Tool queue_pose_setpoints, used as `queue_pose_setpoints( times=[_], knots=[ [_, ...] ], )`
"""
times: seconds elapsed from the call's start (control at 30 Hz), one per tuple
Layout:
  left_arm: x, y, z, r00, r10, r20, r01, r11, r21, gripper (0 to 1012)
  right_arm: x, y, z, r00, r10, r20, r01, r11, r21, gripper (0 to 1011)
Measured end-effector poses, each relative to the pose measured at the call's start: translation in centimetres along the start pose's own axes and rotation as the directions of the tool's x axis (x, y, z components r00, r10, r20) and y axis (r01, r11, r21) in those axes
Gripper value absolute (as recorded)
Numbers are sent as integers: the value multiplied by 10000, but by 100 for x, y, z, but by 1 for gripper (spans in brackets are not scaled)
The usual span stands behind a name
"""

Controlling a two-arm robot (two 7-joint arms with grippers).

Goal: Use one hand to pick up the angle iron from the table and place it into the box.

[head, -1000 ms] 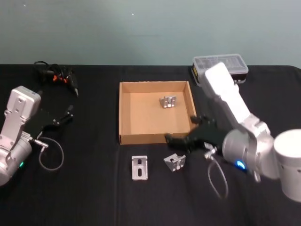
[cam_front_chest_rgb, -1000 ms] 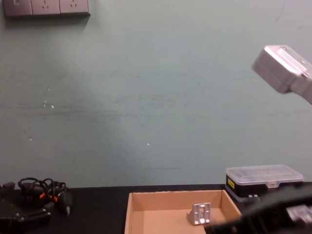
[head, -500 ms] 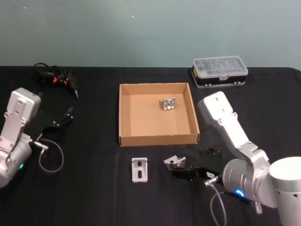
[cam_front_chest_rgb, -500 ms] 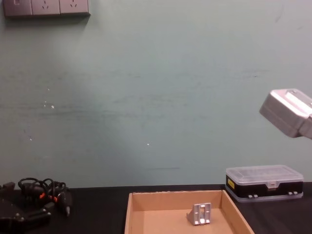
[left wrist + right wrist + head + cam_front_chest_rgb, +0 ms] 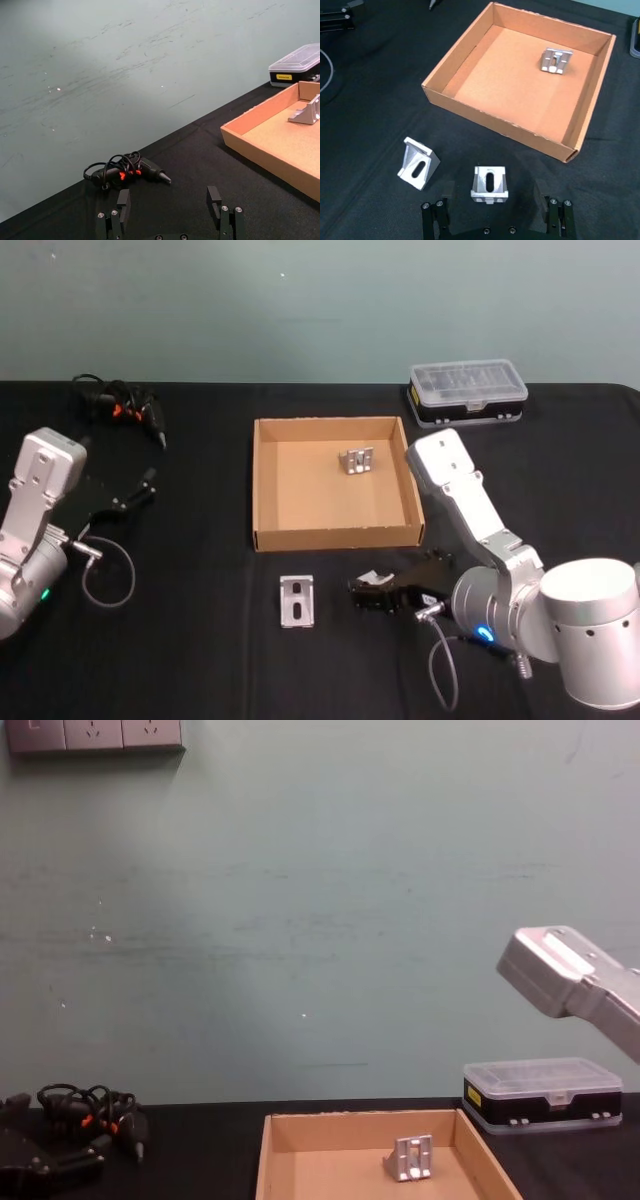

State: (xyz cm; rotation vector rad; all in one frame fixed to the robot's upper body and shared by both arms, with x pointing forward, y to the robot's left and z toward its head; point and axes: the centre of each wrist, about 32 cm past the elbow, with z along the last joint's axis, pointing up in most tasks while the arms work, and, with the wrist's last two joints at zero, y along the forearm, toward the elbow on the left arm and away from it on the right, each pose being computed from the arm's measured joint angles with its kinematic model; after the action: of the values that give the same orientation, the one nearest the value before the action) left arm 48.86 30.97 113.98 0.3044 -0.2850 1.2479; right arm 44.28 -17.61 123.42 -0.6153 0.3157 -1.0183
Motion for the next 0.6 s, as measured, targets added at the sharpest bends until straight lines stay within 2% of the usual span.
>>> queue_pose_setpoints(
  times=[0.6],
  knots=[
    [0, 0, 0, 10000, 0, 1, 0, 10000, 0, 1000, 19, 132, -31, 9998, 155, -79, -157, 9997, -197, 1000]
  ],
)
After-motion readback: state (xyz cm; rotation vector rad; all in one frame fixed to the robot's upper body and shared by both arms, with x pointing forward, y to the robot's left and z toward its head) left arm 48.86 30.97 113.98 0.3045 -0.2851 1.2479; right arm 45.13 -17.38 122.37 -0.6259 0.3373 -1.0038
